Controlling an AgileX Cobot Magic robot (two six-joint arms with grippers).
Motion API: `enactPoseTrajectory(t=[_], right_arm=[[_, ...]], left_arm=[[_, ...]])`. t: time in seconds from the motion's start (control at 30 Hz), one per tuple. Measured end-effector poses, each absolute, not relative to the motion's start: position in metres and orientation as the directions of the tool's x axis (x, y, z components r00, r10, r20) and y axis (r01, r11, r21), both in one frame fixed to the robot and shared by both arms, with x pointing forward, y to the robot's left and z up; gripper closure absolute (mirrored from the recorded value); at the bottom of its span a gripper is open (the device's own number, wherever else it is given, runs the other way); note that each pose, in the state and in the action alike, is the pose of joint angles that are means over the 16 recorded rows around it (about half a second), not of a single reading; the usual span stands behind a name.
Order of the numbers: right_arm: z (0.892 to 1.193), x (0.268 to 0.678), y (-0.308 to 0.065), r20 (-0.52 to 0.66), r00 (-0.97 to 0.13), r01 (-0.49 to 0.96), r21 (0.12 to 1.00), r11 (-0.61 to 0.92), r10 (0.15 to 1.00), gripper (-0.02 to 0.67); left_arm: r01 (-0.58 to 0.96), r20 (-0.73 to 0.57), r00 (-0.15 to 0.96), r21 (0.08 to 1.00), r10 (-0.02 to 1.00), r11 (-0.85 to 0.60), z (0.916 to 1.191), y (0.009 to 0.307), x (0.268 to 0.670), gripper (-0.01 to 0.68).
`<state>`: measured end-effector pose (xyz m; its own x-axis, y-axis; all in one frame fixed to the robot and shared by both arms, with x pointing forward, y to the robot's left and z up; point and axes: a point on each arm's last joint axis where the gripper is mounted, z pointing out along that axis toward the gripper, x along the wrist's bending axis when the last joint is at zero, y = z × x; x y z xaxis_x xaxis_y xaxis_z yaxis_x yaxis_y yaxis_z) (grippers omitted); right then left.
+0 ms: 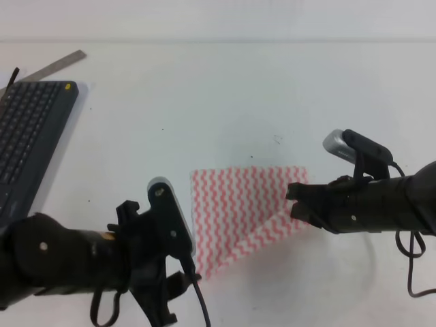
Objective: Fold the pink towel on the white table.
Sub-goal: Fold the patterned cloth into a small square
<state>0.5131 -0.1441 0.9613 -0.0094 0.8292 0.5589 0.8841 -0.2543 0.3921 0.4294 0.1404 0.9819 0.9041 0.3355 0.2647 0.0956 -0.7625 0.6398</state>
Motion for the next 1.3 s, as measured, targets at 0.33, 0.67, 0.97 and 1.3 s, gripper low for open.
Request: enactPoseTrajectory(t=[0.33, 0.67, 0.97, 1.3], right_arm=[[0.962, 0.515, -0.145, 0.563, 0.011, 0.872, 0.399, -0.284, 0.826, 0.663], [0.963, 0.516, -0.146, 0.562, 0.016, 0.865, 0.407, -0.293, 0.827, 0.664], [0.963, 0.516, -0.146, 0.561, 0.016, 0.863, 0.41, -0.295, 0.828, 0.664], [0.963, 0.516, -0.146, 0.561, 0.016, 0.863, 0.41, -0.295, 0.828, 0.664]], left_arm=[[0.028, 0.296, 0.924, 0.579, 0.242, -0.815, 0.966, 0.137, 0.433, 0.278], [-0.064, 0.361, 0.918, 0.537, 0.161, -0.841, 0.957, 0.13, 0.435, 0.278], [-0.02, 0.365, 0.909, 0.515, 0.198, -0.857, 0.942, 0.125, 0.442, 0.278], [0.02, 0.366, 0.902, 0.495, 0.229, -0.869, 0.93, 0.121, 0.452, 0.277]])
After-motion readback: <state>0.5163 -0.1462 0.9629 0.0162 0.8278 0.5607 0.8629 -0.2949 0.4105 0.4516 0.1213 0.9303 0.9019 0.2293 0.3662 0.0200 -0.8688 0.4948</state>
